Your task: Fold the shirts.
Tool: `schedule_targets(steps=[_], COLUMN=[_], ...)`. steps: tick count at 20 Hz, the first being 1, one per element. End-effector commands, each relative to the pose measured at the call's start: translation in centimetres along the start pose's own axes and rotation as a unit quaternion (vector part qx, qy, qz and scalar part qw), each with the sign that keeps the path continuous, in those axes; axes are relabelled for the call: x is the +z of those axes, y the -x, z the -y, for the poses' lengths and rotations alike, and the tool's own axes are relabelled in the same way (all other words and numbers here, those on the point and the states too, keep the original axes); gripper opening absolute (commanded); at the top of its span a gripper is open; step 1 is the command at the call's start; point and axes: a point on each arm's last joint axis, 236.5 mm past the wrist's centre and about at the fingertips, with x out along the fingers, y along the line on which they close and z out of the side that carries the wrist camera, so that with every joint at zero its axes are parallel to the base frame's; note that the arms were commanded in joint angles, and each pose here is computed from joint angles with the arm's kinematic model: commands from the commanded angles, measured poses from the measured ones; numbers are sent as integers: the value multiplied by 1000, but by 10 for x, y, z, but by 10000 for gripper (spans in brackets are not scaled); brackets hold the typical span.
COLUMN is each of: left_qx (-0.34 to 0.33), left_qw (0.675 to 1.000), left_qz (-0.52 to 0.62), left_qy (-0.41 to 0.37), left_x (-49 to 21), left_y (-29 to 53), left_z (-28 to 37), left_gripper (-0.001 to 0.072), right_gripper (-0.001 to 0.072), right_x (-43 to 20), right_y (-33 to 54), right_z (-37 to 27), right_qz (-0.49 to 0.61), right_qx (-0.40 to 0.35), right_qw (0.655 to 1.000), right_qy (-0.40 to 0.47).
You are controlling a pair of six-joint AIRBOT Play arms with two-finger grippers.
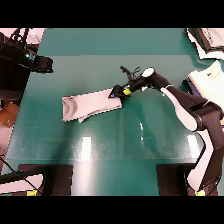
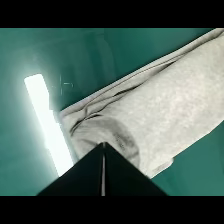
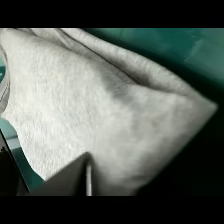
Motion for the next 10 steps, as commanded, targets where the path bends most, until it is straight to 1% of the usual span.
schedule_targets(steps=[1,2,4,6,8,10], left_qx=[-1,-1,-1,-2,-3,-5], left_qw=[1000,1000,1000,1000,1000,1000], left_qz=[-4,-6,-7,-12,-16,-18], left_qy=[0,0,0,0,1,1], left_x=[-2,-3,-3,-6,-7,-8], left_y=[0,0,0,0,0,0], left_z=[0,0,0,1,1,2], left_gripper=[23,23,23,23,23,23], right_gripper=[115,13,11,10,10,10], right_x=[0,3,11,26,45,60], right_y=[-20,-17,-4,28,84,157], right_z=[-25,-31,-40,-42,-27,1], right_qz=[-9,-8,-2,22,66,117], right_qx=[18,21,26,17,-30,-98], right_qw=[998,997,996,995,993,985], right_qy=[58,74,90,94,91,78])
